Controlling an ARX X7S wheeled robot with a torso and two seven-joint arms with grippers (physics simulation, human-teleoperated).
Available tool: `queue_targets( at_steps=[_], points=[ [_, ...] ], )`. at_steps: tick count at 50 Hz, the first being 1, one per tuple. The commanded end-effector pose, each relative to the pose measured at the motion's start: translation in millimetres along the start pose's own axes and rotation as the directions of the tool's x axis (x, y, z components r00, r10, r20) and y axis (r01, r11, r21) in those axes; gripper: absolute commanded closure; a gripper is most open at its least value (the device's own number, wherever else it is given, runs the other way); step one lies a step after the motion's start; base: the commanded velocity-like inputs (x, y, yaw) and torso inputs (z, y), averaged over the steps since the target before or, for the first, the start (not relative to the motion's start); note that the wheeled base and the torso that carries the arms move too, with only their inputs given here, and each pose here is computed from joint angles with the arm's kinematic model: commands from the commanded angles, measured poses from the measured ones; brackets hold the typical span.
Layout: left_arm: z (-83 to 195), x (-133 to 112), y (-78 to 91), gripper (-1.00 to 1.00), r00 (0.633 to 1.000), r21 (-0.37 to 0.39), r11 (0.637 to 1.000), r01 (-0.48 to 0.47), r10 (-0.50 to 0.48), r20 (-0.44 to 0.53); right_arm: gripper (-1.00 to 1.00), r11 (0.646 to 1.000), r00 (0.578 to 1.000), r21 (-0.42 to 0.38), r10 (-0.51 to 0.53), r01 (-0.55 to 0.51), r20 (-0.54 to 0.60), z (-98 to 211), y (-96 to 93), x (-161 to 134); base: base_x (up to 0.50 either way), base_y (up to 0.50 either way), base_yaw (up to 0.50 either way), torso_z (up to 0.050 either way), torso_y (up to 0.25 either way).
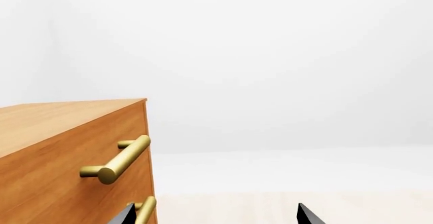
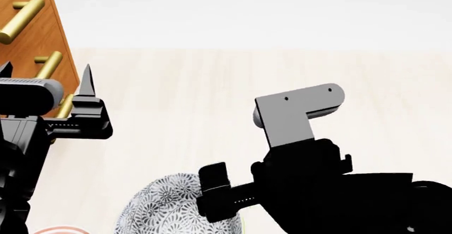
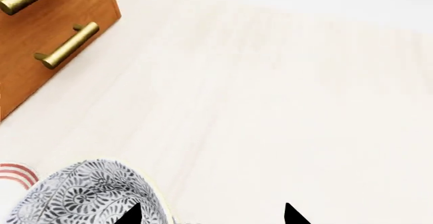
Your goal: Stack the bowl at the front on the bowl in the middle.
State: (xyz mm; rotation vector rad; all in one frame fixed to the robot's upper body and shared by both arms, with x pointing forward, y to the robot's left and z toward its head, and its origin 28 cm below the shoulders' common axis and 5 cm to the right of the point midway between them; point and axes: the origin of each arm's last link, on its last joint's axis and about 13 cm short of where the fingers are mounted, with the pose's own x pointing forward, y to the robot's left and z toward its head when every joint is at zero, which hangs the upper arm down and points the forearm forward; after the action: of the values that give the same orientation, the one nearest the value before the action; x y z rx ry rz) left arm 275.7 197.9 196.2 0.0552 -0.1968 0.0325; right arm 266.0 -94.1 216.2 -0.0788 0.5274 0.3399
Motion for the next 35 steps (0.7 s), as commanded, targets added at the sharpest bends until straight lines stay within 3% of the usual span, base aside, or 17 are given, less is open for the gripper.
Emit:
queue_targets(
  at_steps=[1,2,4,7,13,17,20,21,35],
  points=[
    [2,-8,-1.9,-1.0,0.998,-0.057,0.998,0.041,-0.038,0.054,-1.0,0.891,0.754,-0.068,-0.337,0.449,0.564,-7,4.5,-25,0.0,0.0,0.0,0.0,0.0],
    [2,-9,-2.0,-1.0,0.998,-0.057,0.998,0.04,-0.037,0.059,-1.0,0.878,0.73,-0.073,-0.345,0.474,0.591,-10,5.2,-25,0.0,0.0,0.0,0.0,0.0],
    [4,-13,-2.0,-1.0,0.995,-0.08,0.996,0.046,-0.038,0.093,-1.0,0.841,0.618,-0.041,-0.362,0.539,0.698,-15,7.5,-27,0.0,0.0,0.0,0.0,0.0],
    [9,-22,-1.6,-1.0,0.988,-0.102,0.993,0.053,-0.037,0.151,-1.0,0.807,0.523,-0.002,-0.381,0.59,0.763,-19,9.3,-29,0.0,0.0,0.0,0.0,0.0],
    [17,-33,1.1,-1.0,0.957,-0.171,0.983,0.063,-0.011,0.29,-1.0,0.746,0.397,0.009,-0.365,0.666,0.842,-24,14.5,-33,0.0,0.0,0.0,0.0,0.0],
    [20,-37,1.8,-1.0,0.932,-0.189,0.98,0.062,0.011,0.363,-1.0,0.749,0.365,0.032,-0.359,0.662,0.859,-22,15.0,-39,0.0,0.0,0.0,0.0,0.0],
    [20,-37,1.1,-1.0,0.931,-0.183,0.981,0.065,0.006,0.365,-1.0,0.745,0.366,0.029,-0.36,0.666,0.858,-23,14.3,-37,0.0,0.0,0.0,0.0,0.0],
    [19,-37,1.1,-1.0,0.931,-0.184,0.98,0.071,0.002,0.366,-1.0,0.75,0.347,0.039,-0.351,0.661,0.87,-22,14.6,-37,0.0,0.0,0.0,0.0,0.0],
    [20,-37,0.6,-1.0,0.925,-0.175,0.983,0.06,0.011,0.38,-1.0,0.745,0.334,0.048,-0.354,0.665,0.874,-23,14.7,-39,0.0,0.0,0.0,0.0,0.0]
  ],
)
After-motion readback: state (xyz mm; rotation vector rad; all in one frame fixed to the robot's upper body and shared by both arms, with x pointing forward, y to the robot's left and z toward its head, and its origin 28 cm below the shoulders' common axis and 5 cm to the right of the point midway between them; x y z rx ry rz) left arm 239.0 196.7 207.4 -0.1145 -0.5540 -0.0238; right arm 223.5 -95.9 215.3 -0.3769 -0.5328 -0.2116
